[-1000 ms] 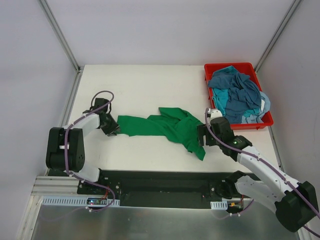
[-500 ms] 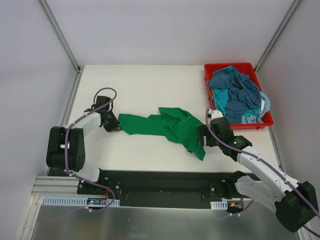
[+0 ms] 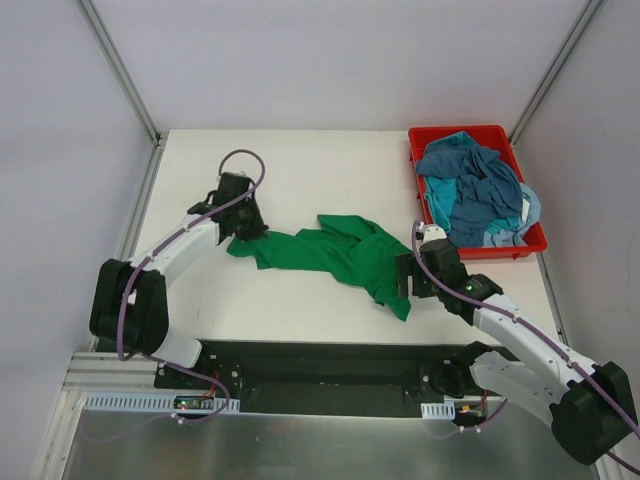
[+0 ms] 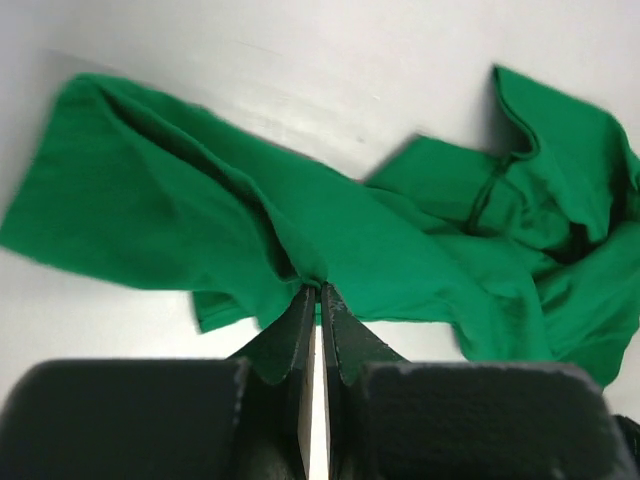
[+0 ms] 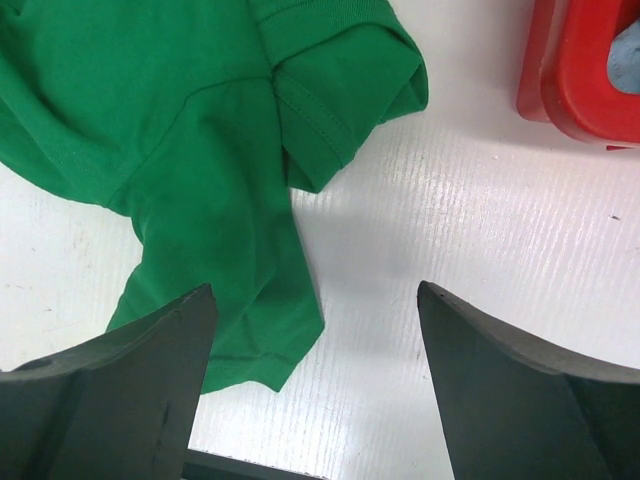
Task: Fold and stack the t-shirts
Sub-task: Flatten out the tshirt
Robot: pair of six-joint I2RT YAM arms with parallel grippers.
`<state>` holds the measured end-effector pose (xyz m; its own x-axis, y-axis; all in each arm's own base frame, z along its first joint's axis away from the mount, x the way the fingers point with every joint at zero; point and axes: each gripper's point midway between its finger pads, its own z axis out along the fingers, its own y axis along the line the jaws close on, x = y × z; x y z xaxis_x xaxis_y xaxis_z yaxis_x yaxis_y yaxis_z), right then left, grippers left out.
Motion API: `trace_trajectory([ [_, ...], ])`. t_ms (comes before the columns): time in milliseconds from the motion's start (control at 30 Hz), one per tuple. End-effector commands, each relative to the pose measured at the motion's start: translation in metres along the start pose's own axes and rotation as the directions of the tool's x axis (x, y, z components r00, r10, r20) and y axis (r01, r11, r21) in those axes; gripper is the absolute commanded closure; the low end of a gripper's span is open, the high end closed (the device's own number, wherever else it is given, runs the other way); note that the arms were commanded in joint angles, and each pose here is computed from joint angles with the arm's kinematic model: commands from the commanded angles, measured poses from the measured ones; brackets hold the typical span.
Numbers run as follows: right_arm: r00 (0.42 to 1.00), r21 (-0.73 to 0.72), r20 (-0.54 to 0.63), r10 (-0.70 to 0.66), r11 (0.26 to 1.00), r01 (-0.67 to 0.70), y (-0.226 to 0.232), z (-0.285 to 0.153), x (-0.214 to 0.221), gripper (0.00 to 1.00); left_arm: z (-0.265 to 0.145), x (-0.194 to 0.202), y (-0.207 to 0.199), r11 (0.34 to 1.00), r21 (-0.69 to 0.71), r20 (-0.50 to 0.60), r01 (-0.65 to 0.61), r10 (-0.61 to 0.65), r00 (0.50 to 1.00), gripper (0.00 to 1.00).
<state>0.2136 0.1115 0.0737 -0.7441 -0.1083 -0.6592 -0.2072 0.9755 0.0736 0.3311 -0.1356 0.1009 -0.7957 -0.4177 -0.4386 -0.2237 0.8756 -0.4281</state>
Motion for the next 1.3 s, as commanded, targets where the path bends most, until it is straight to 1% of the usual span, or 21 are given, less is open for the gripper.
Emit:
trace_trajectory([
  [0, 0.999, -0.017, 0.039, 0.038, 0.999, -0.037, 0.004, 0.000, -0.008, 0.16, 0.015, 0.018, -0.042, 0.995, 0.065, -0.072, -0.071, 0.076, 0.994, 1.00],
  [67, 0.998, -0.018, 0.036, 0.043, 0.999, -0.043, 0.004, 0.001, -0.008, 0.17, 0.027, 0.023, -0.049, 0.994, 0.058, -0.098, -0.092, 0.097, 0.990, 1.00],
  [133, 0.999, -0.020, 0.030, 0.042, 0.999, -0.041, 0.005, 0.002, -0.007, 0.17, 0.040, 0.030, -0.052, 0.994, 0.065, -0.148, -0.092, 0.101, 0.984, 1.00],
  [233, 0.999, -0.014, 0.026, 0.043, 0.999, -0.043, 0.004, 0.002, -0.006, 0.17, 0.055, 0.041, -0.048, 0.995, 0.050, -0.209, -0.085, 0.093, 0.974, 1.00],
  [367, 0.999, -0.010, 0.032, 0.044, 0.999, -0.044, 0.003, 0.001, -0.006, 0.17, 0.055, 0.042, -0.040, 0.994, 0.018, -0.209, -0.104, 0.105, 0.972, 0.99],
  [500, 0.999, -0.013, 0.030, 0.040, 0.999, -0.039, 0.004, 0.002, -0.006, 0.17, 0.045, 0.036, -0.042, 0.990, 0.031, -0.182, -0.134, 0.137, 0.974, 0.72],
  [567, 0.999, -0.012, 0.028, 0.042, 0.999, -0.042, 0.004, 0.002, -0.006, 0.17, 0.041, 0.033, -0.041, 0.990, 0.021, -0.168, -0.140, 0.141, 0.976, 0.66],
  [667, 0.999, -0.016, 0.030, 0.046, 0.999, -0.045, 0.005, 0.004, -0.007, 0.17, 0.041, 0.028, -0.036, 0.988, -0.012, -0.157, -0.153, 0.149, 0.976, 0.60],
  [800, 0.998, -0.015, 0.032, 0.047, 0.999, -0.047, 0.004, 0.004, -0.007, 0.17, 0.044, 0.026, -0.030, 0.981, -0.066, -0.164, -0.181, 0.169, 0.972, 0.59],
  [1000, 0.998, -0.014, 0.034, 0.050, 0.999, -0.050, 0.004, 0.005, -0.006, 0.17, 0.055, 0.020, -0.036, 0.974, -0.088, -0.176, -0.211, 0.193, 0.965, 0.59],
  [1100, 0.998, -0.013, 0.029, 0.053, 0.999, -0.052, 0.004, 0.005, -0.005, 0.17, 0.059, 0.016, -0.033, 0.964, -0.132, -0.194, -0.230, 0.202, 0.960, 0.63],
  [1267, 0.998, -0.008, 0.034, 0.055, 0.998, -0.055, 0.003, 0.003, -0.005, 0.17, 0.055, 0.027, -0.025, 0.950, -0.156, -0.236, -0.269, 0.229, 0.944, 0.63],
])
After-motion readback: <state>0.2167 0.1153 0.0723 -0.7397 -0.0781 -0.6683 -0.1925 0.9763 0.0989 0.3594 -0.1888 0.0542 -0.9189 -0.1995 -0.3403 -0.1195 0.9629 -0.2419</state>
